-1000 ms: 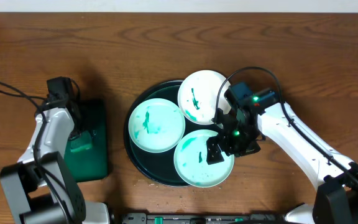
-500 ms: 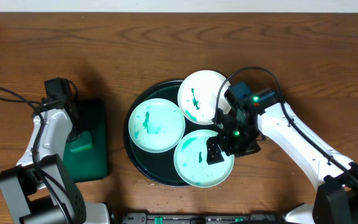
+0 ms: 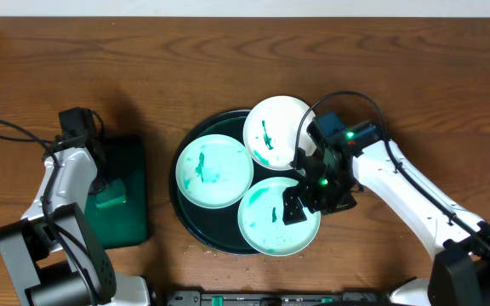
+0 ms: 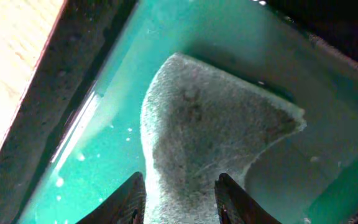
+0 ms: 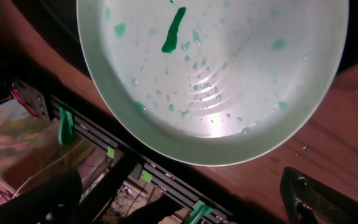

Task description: Clean dirty plates on tray and stack at the side

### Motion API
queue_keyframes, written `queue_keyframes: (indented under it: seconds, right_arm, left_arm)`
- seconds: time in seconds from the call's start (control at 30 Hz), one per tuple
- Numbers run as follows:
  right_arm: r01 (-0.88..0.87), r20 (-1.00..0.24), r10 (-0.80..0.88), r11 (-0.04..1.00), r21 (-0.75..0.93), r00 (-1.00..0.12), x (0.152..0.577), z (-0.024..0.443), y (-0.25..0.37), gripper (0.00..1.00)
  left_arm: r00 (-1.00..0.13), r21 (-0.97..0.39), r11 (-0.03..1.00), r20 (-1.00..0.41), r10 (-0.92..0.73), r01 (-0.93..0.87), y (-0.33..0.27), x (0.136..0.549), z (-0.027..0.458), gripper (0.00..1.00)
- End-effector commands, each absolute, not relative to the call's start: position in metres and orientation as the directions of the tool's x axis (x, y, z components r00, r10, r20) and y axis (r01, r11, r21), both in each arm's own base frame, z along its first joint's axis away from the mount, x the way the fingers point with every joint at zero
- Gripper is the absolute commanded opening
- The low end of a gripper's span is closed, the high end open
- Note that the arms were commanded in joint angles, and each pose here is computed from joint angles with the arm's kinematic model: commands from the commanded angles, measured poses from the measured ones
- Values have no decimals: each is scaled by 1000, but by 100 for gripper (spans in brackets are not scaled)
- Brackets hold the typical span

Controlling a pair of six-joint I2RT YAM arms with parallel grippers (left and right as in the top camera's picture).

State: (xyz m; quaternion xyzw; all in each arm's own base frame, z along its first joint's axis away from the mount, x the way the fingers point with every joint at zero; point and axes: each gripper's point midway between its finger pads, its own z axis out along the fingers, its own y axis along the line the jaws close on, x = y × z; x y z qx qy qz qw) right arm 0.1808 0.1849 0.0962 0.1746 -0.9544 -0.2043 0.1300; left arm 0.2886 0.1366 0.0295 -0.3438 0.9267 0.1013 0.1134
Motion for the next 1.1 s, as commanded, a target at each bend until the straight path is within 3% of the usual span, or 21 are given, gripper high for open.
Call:
queue_keyframes:
  seconds: [0.0, 1.07]
  right_arm:
    - [-279, 182, -390, 853, 441, -903, 177, 96, 187, 99]
    - [-270, 192, -383, 857, 438, -903, 176, 97, 186, 99]
  left_arm:
    - [-757, 54, 772, -252, -603, -633, 127, 293, 23, 38]
    - [-735, 110, 739, -271, -621, -665, 137, 287, 20, 37]
